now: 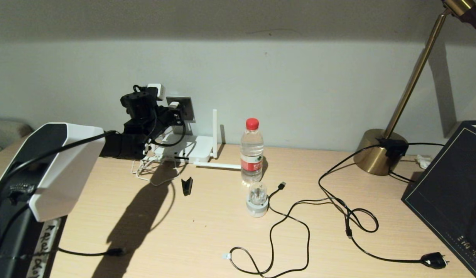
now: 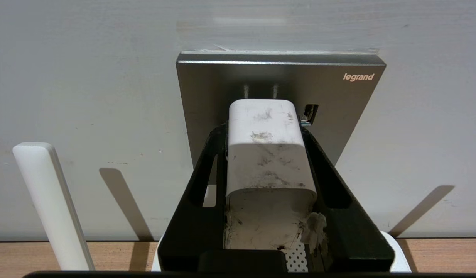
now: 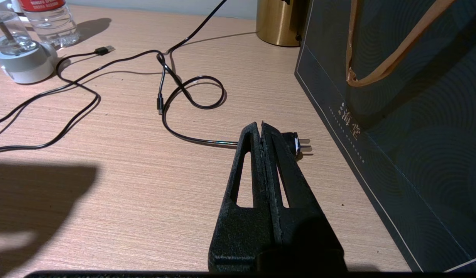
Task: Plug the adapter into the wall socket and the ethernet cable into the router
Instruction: Plug plug into socket
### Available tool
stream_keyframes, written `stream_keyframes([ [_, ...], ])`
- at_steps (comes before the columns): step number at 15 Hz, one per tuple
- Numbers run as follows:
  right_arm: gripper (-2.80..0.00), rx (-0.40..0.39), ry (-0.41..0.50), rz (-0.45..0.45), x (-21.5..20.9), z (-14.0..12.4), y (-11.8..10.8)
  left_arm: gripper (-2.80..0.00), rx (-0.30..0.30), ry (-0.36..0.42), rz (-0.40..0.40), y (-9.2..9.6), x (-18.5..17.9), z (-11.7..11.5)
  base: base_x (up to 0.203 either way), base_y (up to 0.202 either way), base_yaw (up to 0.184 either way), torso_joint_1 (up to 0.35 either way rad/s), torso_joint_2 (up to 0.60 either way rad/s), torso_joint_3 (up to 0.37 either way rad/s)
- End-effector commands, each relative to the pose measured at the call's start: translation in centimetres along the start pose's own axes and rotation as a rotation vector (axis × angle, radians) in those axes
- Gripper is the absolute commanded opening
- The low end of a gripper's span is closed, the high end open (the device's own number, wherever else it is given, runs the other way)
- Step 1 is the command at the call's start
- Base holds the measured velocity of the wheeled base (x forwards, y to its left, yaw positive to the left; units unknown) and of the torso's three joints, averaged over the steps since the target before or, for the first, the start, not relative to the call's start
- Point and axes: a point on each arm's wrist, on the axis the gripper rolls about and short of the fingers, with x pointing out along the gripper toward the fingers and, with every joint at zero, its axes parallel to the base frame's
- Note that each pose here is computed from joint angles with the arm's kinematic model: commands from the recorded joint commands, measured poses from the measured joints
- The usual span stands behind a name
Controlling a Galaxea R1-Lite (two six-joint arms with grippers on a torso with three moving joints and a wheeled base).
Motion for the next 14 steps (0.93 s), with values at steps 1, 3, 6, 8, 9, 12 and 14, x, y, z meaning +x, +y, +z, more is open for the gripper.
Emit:
stream_keyframes([
  [1,-2.80,0.000,0.001,0.000,0.0,0.0,0.0,-2.80,0.000,0.003,-0.002,0.0,-0.2,0.5,0.000,0.000,0.000,0.000,0.00,0.000],
  [3,-2.80,0.000,0.001,0.000,0.0,0.0,0.0,-2.80,-0.001,0.020,-0.005,-0.1,-0.3,0.8,0.000,0.000,0.000,0.000,0.00,0.000],
  [6,-2.80,0.000,0.001,0.000,0.0,0.0,0.0,-2.80,-0.001,0.034,0.004,0.1,-0.1,0.2,0.000,0.000,0.000,0.000,0.00,0.000],
  [8,-2.80,0.000,0.001,0.000,0.0,0.0,0.0,-2.80,-0.001,0.037,0.028,0.1,0.0,-0.1,0.000,0.000,0.000,0.000,0.00,0.000],
  [9,-2.80,0.000,0.001,0.000,0.0,0.0,0.0,-2.80,-0.001,0.036,0.045,0.1,0.1,-0.2,0.000,0.000,0.000,0.000,0.00,0.000],
  [12,-2.80,0.000,0.001,0.000,0.0,0.0,0.0,-2.80,-0.003,0.042,0.036,0.0,0.2,-0.6,0.000,0.000,0.000,0.000,0.00,0.000],
  [14,-2.80,0.001,0.001,0.000,0.0,0.0,0.0,-2.80,-0.003,0.044,0.037,0.1,0.1,-0.3,0.000,0.000,0.000,0.000,0.00,0.000],
])
